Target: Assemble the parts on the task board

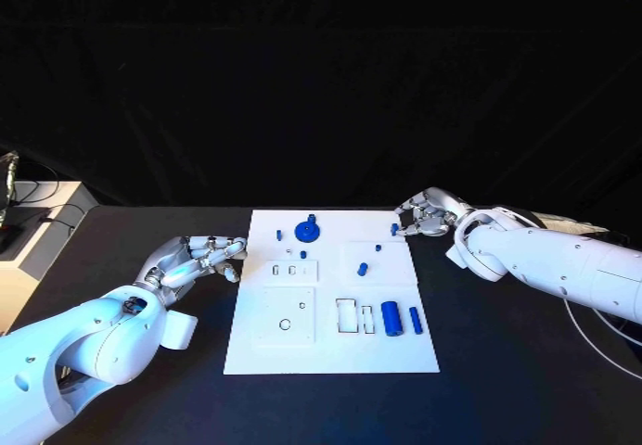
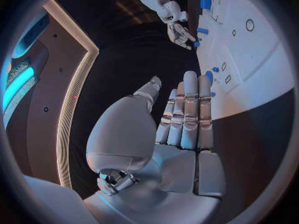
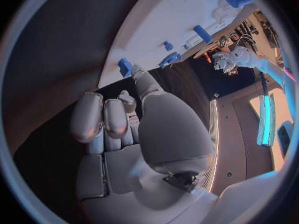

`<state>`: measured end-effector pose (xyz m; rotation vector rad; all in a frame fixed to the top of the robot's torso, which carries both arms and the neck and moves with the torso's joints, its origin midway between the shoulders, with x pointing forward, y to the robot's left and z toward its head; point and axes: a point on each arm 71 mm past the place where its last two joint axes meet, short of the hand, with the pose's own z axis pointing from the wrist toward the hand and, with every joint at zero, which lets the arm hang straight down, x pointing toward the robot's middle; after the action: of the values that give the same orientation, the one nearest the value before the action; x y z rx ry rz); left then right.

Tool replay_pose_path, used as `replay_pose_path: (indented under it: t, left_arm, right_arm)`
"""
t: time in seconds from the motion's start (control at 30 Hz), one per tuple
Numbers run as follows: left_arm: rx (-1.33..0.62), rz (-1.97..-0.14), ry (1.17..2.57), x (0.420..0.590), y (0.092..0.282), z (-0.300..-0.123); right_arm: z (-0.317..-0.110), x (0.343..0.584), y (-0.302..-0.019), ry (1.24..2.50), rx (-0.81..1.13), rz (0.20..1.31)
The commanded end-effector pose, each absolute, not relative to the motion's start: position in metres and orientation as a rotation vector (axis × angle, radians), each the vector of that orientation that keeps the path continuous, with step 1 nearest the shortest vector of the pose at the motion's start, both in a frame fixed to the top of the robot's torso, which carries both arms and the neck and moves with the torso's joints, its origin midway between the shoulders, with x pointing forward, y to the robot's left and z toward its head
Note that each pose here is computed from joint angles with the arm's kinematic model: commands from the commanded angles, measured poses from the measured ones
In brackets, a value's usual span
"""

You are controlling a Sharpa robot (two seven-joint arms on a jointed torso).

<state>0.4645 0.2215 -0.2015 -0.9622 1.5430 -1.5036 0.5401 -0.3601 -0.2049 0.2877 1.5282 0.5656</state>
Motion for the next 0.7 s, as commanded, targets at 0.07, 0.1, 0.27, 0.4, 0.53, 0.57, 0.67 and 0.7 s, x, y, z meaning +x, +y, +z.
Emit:
replay_pose_path:
  t: [0.07,0.1,0.27,0.4,0.53,0.57,0.67,0.7]
  left_arm:
    - [-0.955,-1.528,1.541,0.464,0.220,-0.201]
    - [-0.955,-1.528,1.541,0.464,0.220,-0.201]
    - [-0.955,-1.528,1.542,0.464,0.220,-0.200]
    - [-0.955,-1.528,1.542,0.464,0.220,-0.200]
    - [-0.955,-1.528,1.542,0.464,0.220,-0.201]
    - [-0.956,-1.527,1.542,0.464,0.220,-0.201]
    - [-0.956,-1.528,1.542,0.464,0.220,-0.201]
    - [-0.956,-1.528,1.542,0.464,0.220,-0.201]
  right_arm:
    - [-0.210,0.541,-0.357,1.571,0.268,0.577]
    - [-0.211,0.541,-0.357,1.575,0.268,0.577]
    - [-0.214,0.542,-0.355,1.588,0.268,0.578]
    - [-0.217,0.542,-0.353,1.599,0.269,0.576]
    - [-0.219,0.543,-0.353,1.602,0.271,0.570]
    - [-0.219,0.543,-0.353,1.603,0.272,0.568]
    - [-0.220,0.544,-0.354,1.605,0.275,0.563]
    - [-0.220,0.544,-0.354,1.606,0.275,0.562]
